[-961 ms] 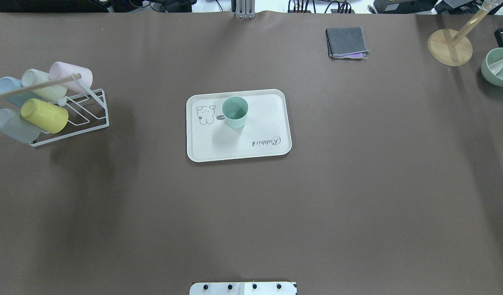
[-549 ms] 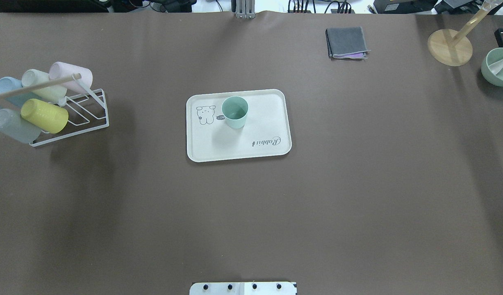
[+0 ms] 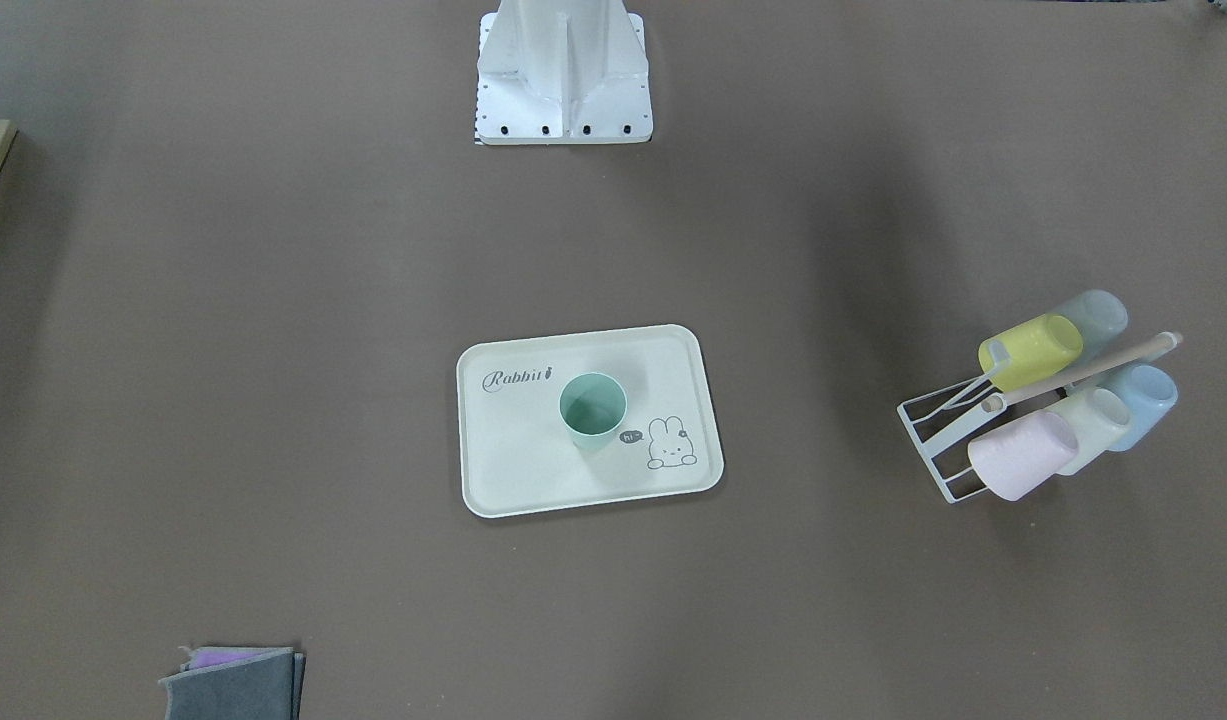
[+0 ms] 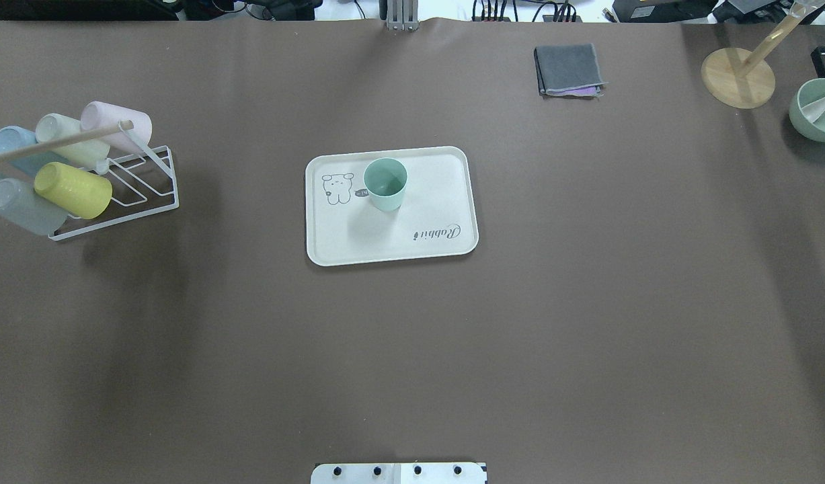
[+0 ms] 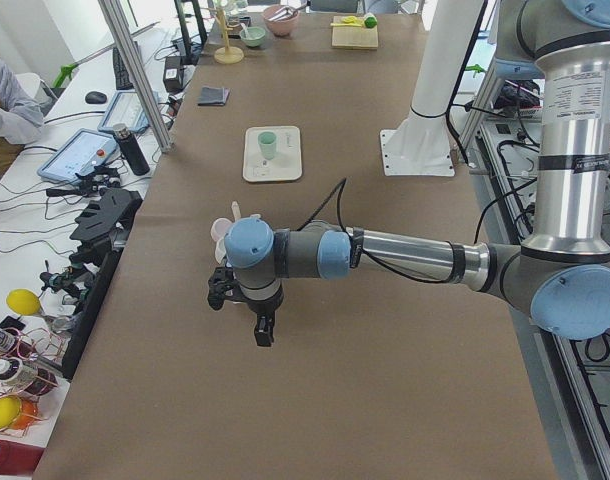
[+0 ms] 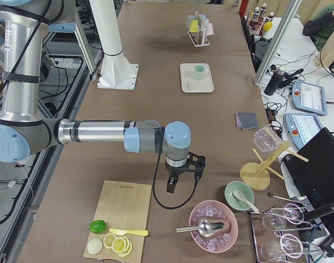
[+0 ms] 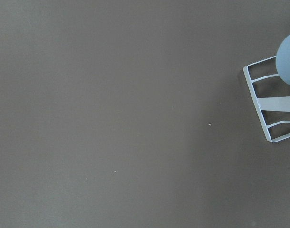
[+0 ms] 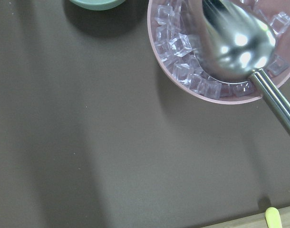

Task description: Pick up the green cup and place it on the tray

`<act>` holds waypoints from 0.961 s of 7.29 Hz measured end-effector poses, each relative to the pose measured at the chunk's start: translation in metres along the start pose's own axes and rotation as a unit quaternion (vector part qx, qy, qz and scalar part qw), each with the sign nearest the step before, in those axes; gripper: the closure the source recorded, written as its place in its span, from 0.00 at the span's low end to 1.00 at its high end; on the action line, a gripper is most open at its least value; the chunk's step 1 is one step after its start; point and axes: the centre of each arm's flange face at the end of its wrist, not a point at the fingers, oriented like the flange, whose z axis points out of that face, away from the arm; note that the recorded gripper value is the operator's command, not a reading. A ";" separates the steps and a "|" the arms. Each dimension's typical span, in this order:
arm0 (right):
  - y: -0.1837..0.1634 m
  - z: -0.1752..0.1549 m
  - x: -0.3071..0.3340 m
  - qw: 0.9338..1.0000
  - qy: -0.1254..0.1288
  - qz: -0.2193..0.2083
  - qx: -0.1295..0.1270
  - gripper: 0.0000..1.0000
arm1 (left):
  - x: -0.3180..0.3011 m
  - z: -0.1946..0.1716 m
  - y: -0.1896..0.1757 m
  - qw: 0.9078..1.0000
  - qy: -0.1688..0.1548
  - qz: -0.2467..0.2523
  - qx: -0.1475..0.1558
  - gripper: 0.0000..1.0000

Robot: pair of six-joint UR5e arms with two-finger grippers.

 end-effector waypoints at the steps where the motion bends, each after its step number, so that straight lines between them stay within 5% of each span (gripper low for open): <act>1: 0.000 0.000 0.000 1.000 0.001 0.000 0.000 0.00 | 0.001 0.000 0.000 1.000 0.003 0.003 0.003 0.02; 7: 0.004 0.000 -0.004 1.000 0.002 -0.007 0.000 0.00 | 0.005 -0.003 -0.001 1.000 0.004 0.007 0.007 0.02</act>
